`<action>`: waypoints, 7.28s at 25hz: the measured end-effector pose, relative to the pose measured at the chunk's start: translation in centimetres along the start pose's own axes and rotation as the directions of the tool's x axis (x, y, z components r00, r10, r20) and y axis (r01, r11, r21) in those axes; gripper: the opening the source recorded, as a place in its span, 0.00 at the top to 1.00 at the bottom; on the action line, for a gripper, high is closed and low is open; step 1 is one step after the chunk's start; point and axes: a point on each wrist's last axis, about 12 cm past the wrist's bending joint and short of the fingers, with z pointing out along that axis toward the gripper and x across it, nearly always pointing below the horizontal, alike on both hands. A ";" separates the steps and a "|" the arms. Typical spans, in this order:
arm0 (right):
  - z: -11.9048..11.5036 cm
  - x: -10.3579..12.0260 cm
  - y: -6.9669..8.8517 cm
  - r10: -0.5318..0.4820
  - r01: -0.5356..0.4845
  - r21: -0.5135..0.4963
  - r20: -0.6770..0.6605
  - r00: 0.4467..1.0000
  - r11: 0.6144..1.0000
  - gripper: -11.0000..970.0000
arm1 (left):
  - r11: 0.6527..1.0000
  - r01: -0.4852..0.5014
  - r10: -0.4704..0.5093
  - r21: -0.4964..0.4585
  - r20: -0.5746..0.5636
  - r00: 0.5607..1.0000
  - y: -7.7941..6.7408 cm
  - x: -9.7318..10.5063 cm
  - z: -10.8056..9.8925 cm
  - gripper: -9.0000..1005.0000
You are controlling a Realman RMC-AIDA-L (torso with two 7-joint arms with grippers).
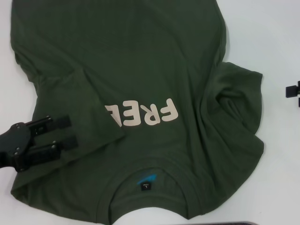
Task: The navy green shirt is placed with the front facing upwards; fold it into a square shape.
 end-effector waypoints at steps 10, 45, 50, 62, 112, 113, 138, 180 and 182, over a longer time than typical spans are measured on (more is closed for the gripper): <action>2.0 0.4 -1.0 0.101 -0.101 -0.005 0.016 0.995 0.995 0.24 | 1.000 -0.013 0.013 0.002 0.011 1.000 0.1 -0.2 0.2 0.21; 5.0 0.2 -0.5 0.108 -0.107 -0.015 0.036 0.994 0.994 0.24 | 1.000 -0.021 0.021 0.002 0.010 1.000 0.3 -0.6 0.5 0.21; 5.2 0.3 -0.5 0.112 -0.112 -0.015 0.038 0.993 0.994 0.24 | 1.000 -0.023 0.023 0.002 0.010 1.000 0.3 -0.6 0.6 0.21; 5.9 0.3 0.0 0.111 -0.110 -0.029 0.025 0.994 0.993 0.24 | 1.000 -0.024 0.024 0.004 0.011 1.000 0.3 -0.6 0.6 0.21; 6.9 0.8 -0.2 0.130 -0.129 -0.028 0.016 0.991 0.991 0.24 | 1.000 -0.022 0.022 -0.003 0.011 1.000 0.3 -0.5 0.4 0.21; 6.9 0.8 -0.2 0.130 -0.129 -0.029 0.015 0.991 0.991 0.24 | 1.000 -0.023 0.023 -0.003 0.011 1.000 0.3 -0.5 0.4 0.21; 8.1 1.0 0.1 0.126 -0.125 -0.037 0.023 0.992 0.991 0.30 | 1.000 -0.023 0.023 -0.001 0.011 1.000 0.3 -0.5 0.4 0.21; -1.9 -0.6 -0.4 0.114 -0.095 -0.126 0.153 0.982 0.987 0.96 | 1.000 -0.013 0.013 0.011 0.013 1.000 0.2 -0.6 0.5 0.21; -2.3 -0.7 -0.2 0.109 -0.088 -0.132 0.161 0.981 0.987 0.96 | 1.000 -0.013 0.013 0.011 0.013 1.000 0.2 -0.6 0.5 0.21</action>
